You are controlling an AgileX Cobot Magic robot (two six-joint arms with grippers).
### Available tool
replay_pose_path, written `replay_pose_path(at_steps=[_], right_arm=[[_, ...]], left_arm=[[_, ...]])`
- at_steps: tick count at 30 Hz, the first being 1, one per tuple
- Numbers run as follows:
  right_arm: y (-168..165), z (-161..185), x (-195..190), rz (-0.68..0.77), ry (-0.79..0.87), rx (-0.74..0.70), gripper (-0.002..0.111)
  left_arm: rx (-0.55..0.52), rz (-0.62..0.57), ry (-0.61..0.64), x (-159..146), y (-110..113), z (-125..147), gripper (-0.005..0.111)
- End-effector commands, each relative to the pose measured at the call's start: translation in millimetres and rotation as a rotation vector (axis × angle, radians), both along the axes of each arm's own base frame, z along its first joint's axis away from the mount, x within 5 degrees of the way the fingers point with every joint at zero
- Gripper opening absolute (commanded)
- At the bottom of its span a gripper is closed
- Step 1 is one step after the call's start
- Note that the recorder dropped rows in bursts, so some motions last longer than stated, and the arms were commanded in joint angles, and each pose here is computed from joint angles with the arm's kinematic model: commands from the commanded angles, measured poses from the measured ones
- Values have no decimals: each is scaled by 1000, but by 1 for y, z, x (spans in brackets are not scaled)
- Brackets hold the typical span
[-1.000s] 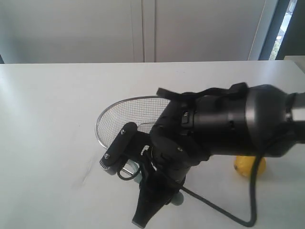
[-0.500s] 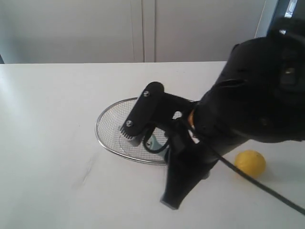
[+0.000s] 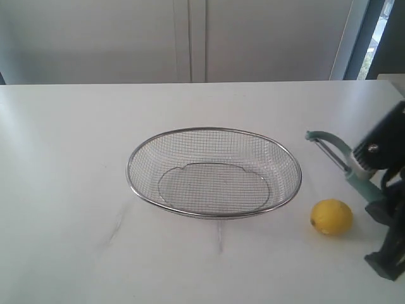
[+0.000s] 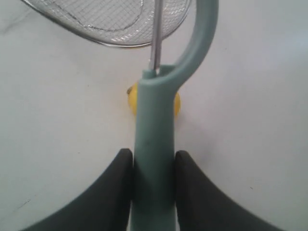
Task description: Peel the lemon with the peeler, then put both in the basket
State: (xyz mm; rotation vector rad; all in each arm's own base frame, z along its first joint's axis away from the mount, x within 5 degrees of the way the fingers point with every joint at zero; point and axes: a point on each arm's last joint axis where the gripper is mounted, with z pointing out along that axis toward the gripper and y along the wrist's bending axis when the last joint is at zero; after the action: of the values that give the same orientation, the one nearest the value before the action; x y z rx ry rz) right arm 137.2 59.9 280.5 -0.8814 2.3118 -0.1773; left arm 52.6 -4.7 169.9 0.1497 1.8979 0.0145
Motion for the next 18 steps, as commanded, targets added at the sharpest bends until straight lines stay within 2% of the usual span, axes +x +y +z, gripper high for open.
replay_pose_path(at_steps=[1, 3, 9, 18], right_arm=[[-14, 12, -11, -69, -124, 59, 0], [-23, 20, -19, -130, -187, 98, 0], [-29, 30, -33, -112, -280, 186, 0], [-31, 32, -39, -89, -342, 231, 0]], left_arm=[[-6, -5, -2, 0, 0, -1, 0], [-6, -5, -2, 0, 0, -1, 0], [-6, -5, -2, 0, 0, -1, 0], [-6, -5, -2, 0, 0, -1, 0]])
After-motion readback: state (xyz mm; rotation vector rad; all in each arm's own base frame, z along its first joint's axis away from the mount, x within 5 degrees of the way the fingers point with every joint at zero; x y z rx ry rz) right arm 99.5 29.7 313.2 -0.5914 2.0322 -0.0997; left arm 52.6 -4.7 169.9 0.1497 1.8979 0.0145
